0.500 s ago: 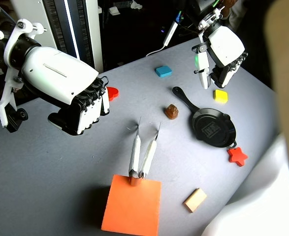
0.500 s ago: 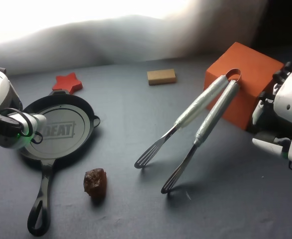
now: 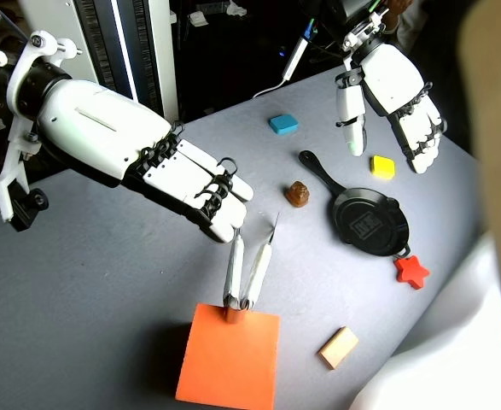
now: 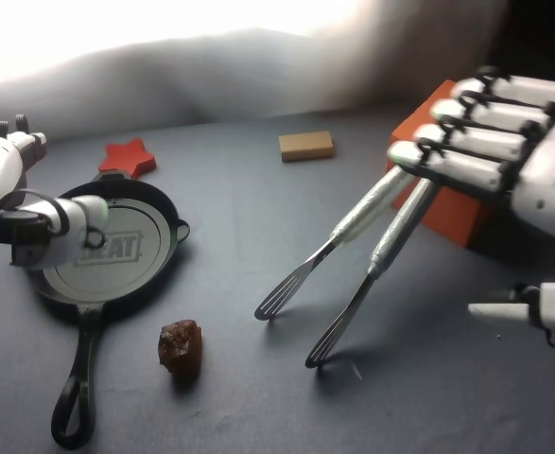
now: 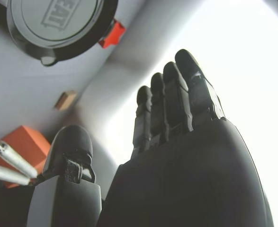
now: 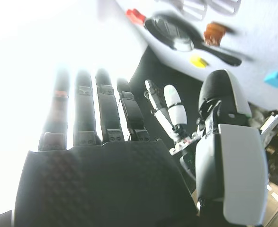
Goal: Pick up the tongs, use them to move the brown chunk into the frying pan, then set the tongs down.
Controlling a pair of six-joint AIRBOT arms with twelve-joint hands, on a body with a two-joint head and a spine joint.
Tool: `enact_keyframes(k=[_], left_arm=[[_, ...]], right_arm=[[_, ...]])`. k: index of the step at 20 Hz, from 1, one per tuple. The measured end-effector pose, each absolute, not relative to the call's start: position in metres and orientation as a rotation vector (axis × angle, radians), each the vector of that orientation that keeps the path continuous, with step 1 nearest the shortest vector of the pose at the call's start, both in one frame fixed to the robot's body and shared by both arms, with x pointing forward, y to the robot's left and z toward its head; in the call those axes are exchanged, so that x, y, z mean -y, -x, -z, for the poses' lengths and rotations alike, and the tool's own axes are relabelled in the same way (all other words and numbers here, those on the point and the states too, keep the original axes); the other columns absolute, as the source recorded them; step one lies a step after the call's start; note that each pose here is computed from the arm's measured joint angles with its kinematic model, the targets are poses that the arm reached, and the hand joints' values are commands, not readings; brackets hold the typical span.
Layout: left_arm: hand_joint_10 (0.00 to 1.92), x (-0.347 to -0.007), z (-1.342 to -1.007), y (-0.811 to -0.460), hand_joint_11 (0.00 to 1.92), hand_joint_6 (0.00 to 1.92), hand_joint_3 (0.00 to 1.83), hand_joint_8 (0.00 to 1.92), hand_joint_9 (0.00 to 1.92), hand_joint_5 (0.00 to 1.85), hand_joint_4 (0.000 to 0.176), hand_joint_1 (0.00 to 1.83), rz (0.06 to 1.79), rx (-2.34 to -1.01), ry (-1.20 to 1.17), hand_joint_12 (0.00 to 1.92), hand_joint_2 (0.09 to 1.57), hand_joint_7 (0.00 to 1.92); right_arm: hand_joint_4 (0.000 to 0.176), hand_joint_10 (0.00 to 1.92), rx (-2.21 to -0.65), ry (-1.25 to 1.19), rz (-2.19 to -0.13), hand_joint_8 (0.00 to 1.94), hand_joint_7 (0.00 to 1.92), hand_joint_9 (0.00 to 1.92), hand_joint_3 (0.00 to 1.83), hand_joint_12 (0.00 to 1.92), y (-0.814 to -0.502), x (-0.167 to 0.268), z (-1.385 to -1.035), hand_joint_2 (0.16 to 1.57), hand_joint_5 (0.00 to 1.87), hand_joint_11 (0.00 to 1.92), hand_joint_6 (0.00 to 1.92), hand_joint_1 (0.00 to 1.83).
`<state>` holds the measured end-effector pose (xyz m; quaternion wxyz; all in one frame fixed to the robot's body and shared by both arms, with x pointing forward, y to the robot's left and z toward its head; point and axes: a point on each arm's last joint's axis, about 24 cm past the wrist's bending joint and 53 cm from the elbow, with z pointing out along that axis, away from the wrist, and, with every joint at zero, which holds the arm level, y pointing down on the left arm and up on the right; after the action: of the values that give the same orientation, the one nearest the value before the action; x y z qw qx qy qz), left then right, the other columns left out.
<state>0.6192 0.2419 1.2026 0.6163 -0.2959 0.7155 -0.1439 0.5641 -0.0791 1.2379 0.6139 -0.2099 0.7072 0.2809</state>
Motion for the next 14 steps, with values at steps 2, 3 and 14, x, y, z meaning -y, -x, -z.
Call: enact_keyframes(k=[2, 3, 14], left_arm=[[0.0, -0.24, -1.204, -0.62, 0.0, 0.0, 0.01, 0.0, 0.18, 0.17, 0.0, 0.11, 0.337, -1.645, 0.678, 0.65, 1.37, 0.18], [0.0, -0.241, -1.204, -0.619, 0.0, 0.0, 0.01, 0.0, 0.19, 0.16, 0.0, 0.07, 0.336, -1.646, 0.681, 0.64, 1.38, 0.18], [0.0, -0.24, -1.198, -0.615, 0.0, 0.0, 0.0, 0.0, 0.19, 0.15, 0.002, 0.16, 0.334, -1.666, 0.707, 0.68, 1.35, 0.18]], right_arm=[[0.0, 0.01, -1.604, 0.527, -0.665, 0.0, 0.07, 0.06, 0.0, 0.12, -0.566, 0.067, -1.243, 1.03, 0.0, 0.0, 0.0, 0.61], [0.0, 0.0, -1.615, 0.538, -0.67, 0.0, 0.03, 0.03, 0.0, 0.02, -0.572, 0.064, -1.239, 1.01, 0.0, 0.0, 0.0, 0.69], [0.0, 0.0, -1.739, 0.65, -0.668, 0.0, 0.0, 0.0, 0.0, 0.0, -0.623, 0.039, -1.206, 0.99, 0.0, 0.0, 0.0, 1.08]])
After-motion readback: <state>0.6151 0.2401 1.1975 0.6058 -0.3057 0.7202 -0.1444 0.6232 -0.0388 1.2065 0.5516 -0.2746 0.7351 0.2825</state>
